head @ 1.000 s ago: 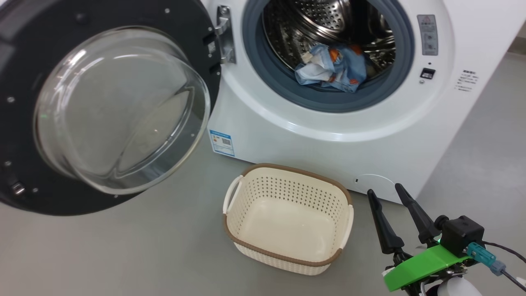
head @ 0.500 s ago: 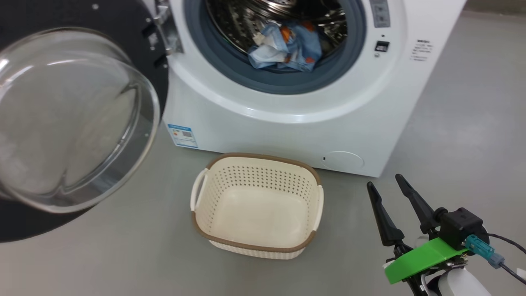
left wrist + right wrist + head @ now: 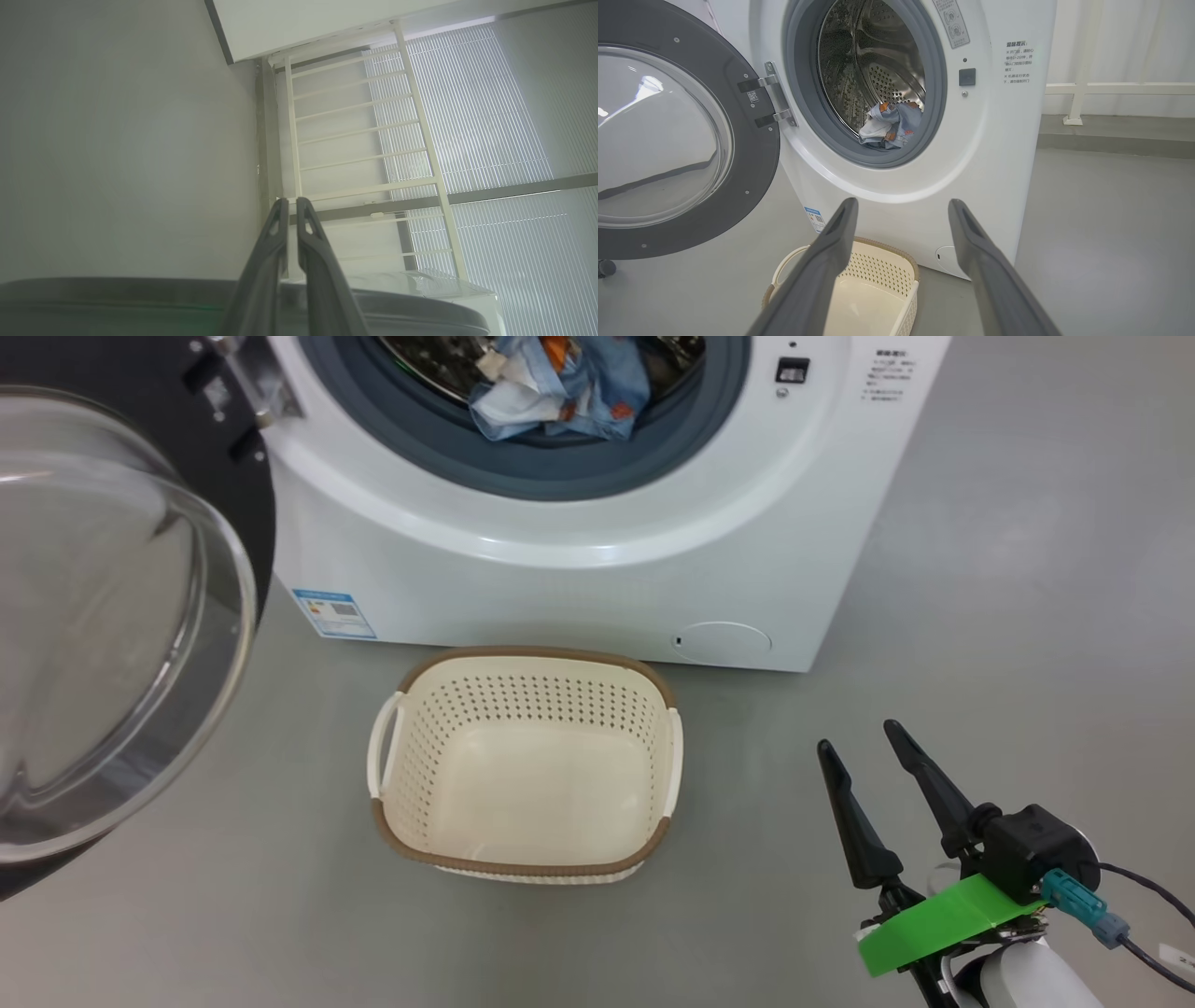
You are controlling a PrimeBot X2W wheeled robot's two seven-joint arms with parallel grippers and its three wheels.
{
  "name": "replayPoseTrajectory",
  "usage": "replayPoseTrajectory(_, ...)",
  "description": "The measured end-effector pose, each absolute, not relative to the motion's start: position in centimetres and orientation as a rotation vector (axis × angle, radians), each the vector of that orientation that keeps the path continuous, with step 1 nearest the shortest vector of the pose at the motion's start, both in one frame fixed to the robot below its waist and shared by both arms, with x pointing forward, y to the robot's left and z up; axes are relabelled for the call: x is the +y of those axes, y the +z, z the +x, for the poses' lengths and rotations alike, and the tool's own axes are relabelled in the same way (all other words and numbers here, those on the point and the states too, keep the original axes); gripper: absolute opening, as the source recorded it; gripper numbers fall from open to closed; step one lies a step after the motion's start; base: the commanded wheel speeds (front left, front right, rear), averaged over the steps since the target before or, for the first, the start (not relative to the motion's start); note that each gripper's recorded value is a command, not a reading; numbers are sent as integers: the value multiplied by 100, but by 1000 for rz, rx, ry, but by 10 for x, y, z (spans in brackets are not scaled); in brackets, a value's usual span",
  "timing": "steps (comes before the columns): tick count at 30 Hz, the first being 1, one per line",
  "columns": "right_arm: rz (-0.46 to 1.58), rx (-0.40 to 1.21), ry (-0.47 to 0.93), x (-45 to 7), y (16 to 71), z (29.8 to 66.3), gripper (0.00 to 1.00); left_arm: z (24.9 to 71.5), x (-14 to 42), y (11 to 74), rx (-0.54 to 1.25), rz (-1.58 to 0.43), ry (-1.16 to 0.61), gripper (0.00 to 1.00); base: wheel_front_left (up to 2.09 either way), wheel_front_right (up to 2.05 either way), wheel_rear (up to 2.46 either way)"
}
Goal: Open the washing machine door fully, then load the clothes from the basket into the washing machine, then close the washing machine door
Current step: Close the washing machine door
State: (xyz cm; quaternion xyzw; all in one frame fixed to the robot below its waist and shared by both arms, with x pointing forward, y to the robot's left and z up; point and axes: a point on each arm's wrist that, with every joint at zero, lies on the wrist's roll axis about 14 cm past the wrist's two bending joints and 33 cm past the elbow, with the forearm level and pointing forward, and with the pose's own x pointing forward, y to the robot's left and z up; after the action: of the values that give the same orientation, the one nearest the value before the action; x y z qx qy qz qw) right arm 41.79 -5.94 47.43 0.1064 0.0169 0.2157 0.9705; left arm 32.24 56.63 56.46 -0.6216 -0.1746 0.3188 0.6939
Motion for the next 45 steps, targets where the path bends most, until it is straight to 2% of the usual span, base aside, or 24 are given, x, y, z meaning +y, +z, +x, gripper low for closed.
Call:
replayPoseTrajectory(7,207,43,392,-71,468,420,100,336,559,546,-291,-1388,718,0,0,0,0)
replayPoseTrajectory(16,214,28,410,-63,474,421,100,331,545,543,-153,-1417,621,0,0,0,0)
replayPoseTrajectory(34,218,26,460,-48,479,419,100,318,492,528,190,-1352,389,0,0,0,0)
replayPoseTrajectory(45,237,-8,469,-47,495,417,100,311,437,527,376,-1322,147,0,0,0,0)
